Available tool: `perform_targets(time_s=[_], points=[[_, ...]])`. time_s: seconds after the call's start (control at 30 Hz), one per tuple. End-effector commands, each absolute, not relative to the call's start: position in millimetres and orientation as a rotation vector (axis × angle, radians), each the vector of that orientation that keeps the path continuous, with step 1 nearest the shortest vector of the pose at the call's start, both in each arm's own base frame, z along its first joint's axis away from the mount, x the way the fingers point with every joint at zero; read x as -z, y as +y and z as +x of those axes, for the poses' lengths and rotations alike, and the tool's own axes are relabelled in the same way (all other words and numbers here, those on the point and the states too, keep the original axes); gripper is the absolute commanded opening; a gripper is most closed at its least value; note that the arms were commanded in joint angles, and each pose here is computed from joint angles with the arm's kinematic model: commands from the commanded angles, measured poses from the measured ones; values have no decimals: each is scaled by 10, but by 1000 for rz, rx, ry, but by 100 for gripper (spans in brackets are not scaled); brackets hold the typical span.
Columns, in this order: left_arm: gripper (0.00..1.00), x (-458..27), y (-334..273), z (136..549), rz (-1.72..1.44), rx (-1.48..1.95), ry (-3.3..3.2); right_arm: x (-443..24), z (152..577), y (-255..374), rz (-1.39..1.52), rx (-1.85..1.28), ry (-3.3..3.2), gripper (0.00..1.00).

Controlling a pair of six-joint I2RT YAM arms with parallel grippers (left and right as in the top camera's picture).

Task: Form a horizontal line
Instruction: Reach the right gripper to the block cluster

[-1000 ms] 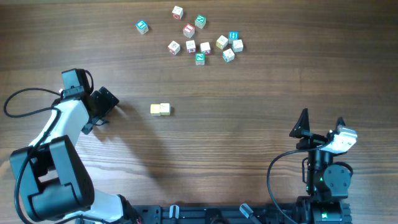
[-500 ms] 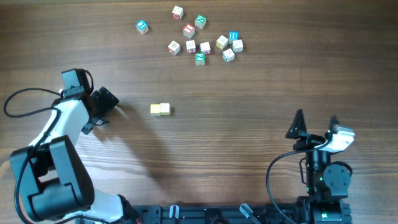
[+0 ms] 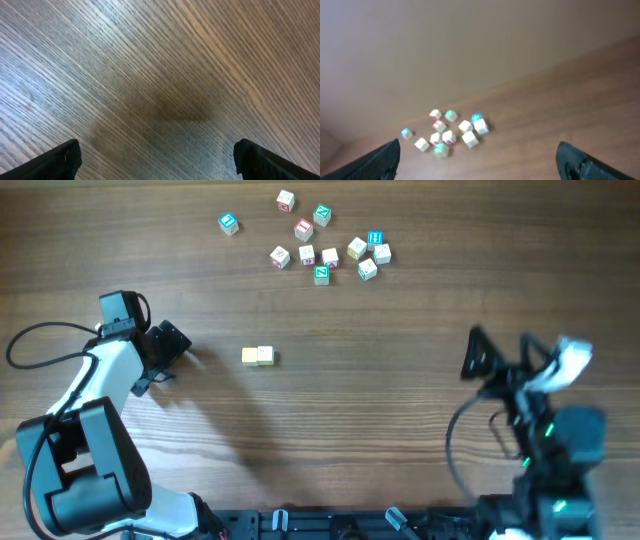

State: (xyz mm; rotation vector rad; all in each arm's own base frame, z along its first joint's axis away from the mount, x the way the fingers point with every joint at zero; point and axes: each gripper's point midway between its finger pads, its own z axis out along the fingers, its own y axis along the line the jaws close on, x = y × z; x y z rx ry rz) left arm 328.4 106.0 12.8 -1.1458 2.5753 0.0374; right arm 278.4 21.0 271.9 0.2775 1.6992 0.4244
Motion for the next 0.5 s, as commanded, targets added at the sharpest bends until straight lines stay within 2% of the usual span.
perform_targets(time_s=[0.0, 0.13, 0.23, 0.33, 0.47], points=[[100, -77, 1073, 3246, -1158, -54, 2586, -3322, 3160, 412, 187, -508, 1802, 100], [100, -77, 1072, 3245, -1158, -54, 2586, -3734, 3771, 612, 150, -619, 1996, 100], [100, -77, 1073, 3246, -1158, -54, 2586, -3852, 4212, 651, 174, -650, 2107, 100], [100, -77, 1073, 3246, -1158, -54, 2586, -3776, 4584, 715, 183, -698, 2196, 100], [100, -77, 1072, 3245, -1158, -54, 2586, -3375, 5010, 727, 205, -699, 2259, 100]])
